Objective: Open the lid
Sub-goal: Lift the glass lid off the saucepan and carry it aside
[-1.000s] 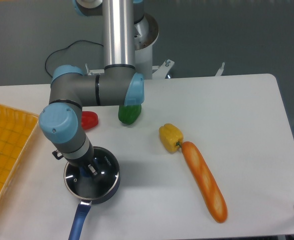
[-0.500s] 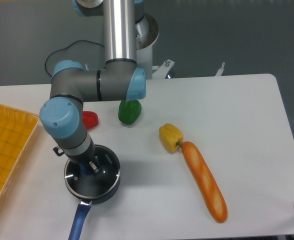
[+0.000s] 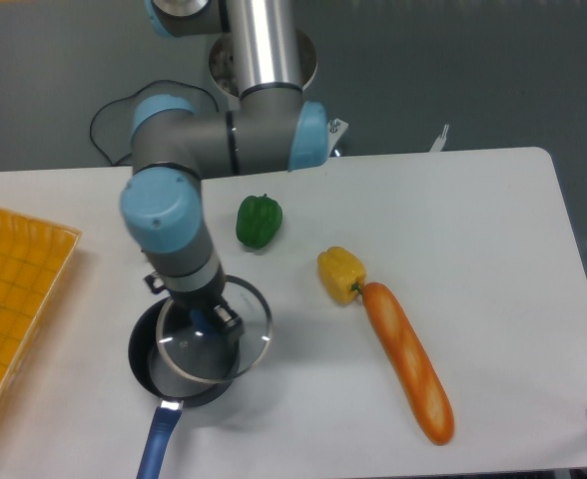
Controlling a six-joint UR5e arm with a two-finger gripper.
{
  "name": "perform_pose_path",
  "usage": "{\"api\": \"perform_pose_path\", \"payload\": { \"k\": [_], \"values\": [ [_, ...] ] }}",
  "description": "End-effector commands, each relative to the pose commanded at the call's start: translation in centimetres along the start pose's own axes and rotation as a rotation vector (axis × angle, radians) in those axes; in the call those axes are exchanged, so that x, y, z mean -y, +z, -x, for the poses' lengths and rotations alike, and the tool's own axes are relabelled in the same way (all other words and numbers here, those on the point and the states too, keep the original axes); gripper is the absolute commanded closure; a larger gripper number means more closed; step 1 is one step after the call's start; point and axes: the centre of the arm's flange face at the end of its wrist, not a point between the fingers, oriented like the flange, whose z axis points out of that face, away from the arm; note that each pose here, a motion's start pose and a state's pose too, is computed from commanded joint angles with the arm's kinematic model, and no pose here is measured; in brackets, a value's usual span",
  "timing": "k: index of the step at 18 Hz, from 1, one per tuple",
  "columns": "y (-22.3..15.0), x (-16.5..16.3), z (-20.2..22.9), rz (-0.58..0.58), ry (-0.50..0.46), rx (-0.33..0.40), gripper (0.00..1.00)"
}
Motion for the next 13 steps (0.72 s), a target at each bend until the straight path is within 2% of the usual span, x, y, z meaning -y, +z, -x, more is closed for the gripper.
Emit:
{"api": "perform_pose_path", "payload": {
  "k": [3, 7, 13],
  "values": [
    [0.4, -2.4, 1.9, 0.013, -0.040, -0.016, 0.53],
    [1.3, -5.8, 4.4, 0.028, -0.043, -0.045, 0.53],
    [1.3, -10.2, 7.4, 0.031, -0.049, -0.051, 0.52]
  ]
}}
